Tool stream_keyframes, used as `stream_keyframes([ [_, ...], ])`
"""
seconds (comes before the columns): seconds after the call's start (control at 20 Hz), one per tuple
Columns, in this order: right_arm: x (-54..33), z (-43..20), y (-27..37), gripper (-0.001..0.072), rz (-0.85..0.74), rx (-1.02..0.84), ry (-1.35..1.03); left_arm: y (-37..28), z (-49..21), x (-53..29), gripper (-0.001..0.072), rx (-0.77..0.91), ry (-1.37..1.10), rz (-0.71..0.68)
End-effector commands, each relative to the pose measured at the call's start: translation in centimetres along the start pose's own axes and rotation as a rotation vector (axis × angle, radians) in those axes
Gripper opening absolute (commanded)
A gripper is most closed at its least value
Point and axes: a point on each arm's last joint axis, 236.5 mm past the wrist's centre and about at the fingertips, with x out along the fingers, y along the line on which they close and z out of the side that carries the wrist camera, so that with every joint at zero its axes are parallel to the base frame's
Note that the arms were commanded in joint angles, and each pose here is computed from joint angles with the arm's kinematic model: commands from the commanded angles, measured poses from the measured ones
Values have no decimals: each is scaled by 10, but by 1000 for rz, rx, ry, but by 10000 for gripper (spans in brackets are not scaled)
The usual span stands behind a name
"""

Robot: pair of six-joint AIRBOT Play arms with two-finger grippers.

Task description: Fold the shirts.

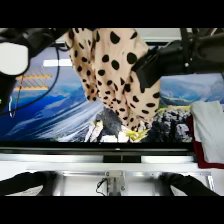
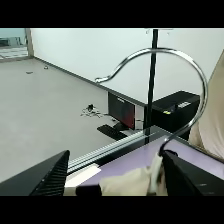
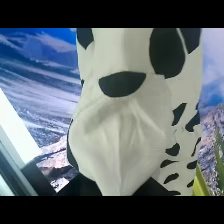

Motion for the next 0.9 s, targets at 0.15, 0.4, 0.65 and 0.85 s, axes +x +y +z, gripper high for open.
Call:
stream_keyframes([
  [0.15, -5, 16, -47, 42, -191, 115, -79, -16, 40, -42, 689, 31, -24, -39],
  [0.4, -48, -9, -110, 42, -515, 234, -4, -29, 41, -47, 684, 41, -11, -65],
  [0.65, -215, -66, -171, 42, -960, 438, 37, -3, 15, -52, 683, 72, 105, -25],
  [0.85, -333, -145, -188, 43, -1277, 653, 120, 21, 14, -54, 682, 75, 112, 26],
])
